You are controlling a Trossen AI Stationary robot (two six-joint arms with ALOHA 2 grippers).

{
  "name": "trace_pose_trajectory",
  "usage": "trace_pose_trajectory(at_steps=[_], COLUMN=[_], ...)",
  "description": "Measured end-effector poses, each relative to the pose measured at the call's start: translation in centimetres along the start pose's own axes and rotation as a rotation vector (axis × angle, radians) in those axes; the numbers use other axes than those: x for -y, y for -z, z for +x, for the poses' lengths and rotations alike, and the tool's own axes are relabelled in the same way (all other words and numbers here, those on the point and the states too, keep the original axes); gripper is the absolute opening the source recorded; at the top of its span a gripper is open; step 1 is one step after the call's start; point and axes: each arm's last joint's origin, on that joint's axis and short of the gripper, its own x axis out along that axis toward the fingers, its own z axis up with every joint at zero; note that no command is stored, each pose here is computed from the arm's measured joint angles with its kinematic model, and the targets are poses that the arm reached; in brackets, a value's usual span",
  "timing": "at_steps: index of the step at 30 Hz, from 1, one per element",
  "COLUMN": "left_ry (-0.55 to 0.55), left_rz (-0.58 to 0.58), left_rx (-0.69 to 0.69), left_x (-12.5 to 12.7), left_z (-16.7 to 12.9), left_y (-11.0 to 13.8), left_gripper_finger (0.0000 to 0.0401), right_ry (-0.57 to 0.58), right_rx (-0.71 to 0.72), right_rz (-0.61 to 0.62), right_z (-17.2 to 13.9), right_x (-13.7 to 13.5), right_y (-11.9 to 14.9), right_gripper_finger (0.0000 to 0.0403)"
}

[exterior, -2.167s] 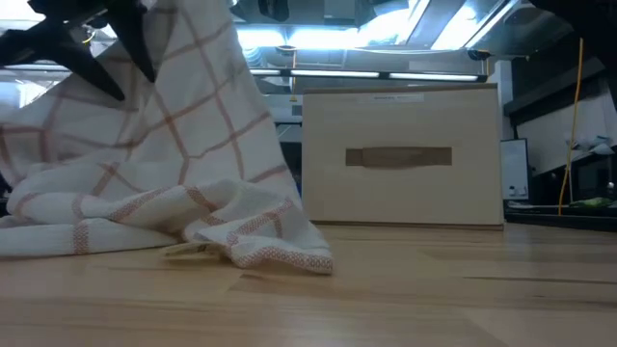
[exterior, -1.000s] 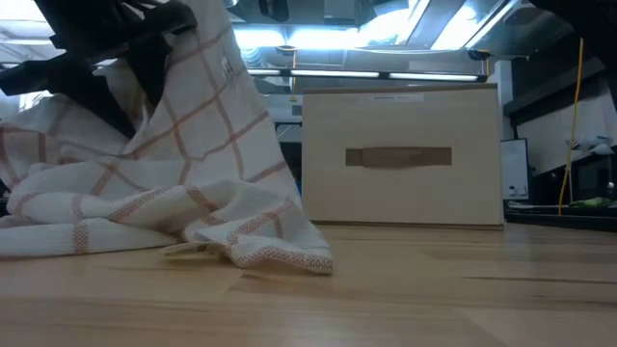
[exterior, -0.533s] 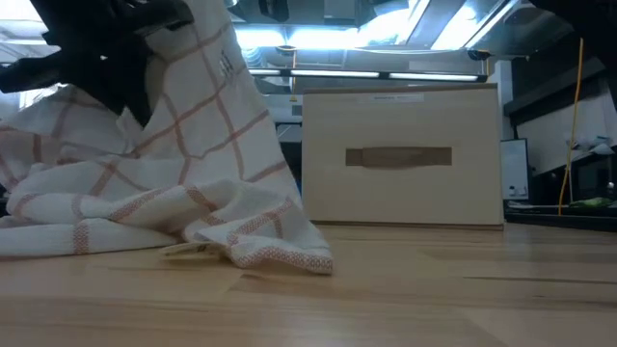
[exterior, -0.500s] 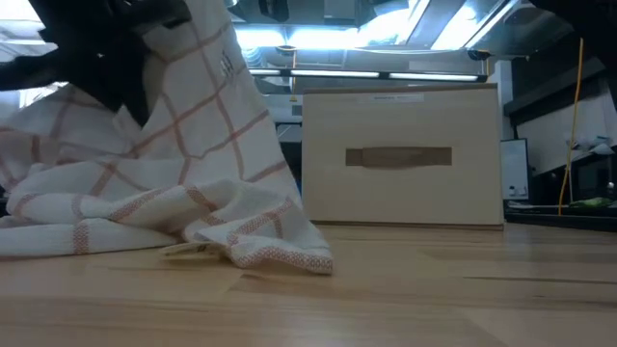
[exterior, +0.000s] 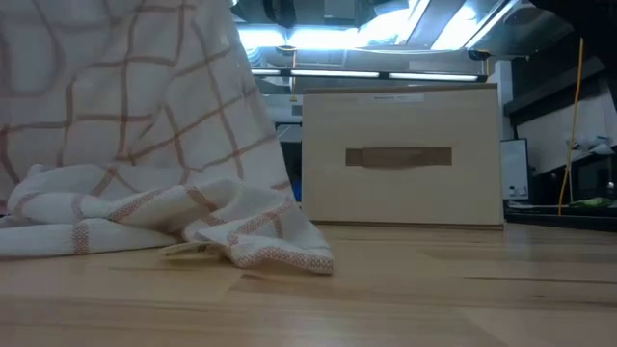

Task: Fold towel
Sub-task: Fold the white towel

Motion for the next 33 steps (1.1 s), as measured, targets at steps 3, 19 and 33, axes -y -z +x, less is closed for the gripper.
trace_pose_trajectory(at_steps=[3, 19, 33], left_ry=[0.092, 0.617, 0.779], left_rz=[0.022, -0.149, -0.181], left_rx=[-0.059, 0.114, 0.357], left_x=[-0.5, -5.8, -6.9], left_z=[-2.4, -13.0, -15.4], left_y=[-0.1, -3.7, -5.0], left_gripper_finger=[0.0001, 0.0000, 0.0000], right_ry=[0.024, 0.241, 0.219], right_rx=[-0.026, 0.026, 0.078], right_rz=[0.012, -0.034, -0.092], right_z=[0.0, -0.1, -0.1], right_x=[0.2, 1.0, 0.7], right_y=[0.3, 0.5, -0.1], right_gripper_finger=[0.0000, 0.0000, 0.0045])
